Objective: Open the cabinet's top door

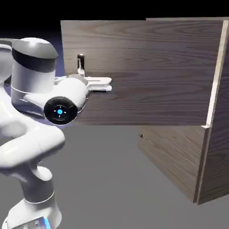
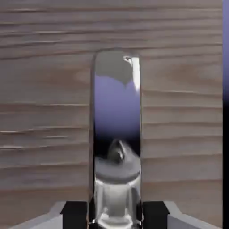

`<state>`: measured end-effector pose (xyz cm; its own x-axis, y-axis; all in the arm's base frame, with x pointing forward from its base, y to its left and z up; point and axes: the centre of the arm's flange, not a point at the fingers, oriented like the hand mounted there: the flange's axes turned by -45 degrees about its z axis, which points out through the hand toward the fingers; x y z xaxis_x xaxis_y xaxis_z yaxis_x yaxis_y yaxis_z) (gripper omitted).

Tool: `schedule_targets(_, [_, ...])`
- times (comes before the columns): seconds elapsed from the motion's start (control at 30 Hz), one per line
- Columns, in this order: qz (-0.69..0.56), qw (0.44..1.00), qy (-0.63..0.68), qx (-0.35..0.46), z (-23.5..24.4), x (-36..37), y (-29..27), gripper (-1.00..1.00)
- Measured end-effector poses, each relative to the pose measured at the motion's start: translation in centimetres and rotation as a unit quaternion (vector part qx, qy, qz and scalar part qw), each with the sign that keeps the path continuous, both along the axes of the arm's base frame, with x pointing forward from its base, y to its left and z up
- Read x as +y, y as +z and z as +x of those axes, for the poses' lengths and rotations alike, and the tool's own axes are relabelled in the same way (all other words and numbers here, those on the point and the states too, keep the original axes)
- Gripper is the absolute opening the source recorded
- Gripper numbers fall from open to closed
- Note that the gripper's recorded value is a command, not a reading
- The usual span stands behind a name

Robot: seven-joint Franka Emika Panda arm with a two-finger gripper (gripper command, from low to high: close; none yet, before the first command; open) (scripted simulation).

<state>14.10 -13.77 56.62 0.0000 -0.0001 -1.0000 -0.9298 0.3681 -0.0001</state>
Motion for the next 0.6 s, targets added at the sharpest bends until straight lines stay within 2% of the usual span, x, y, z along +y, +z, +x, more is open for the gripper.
schedule_targets(0.5, [-0.001, 0.99, 0.138, 0.0, 1.0, -12.9, 0.0, -1.0])
schedule_targets(0.6, [-0.009, 0.99, 0.14, 0.006, 1.2, -13.0, 0.2, -1.0])
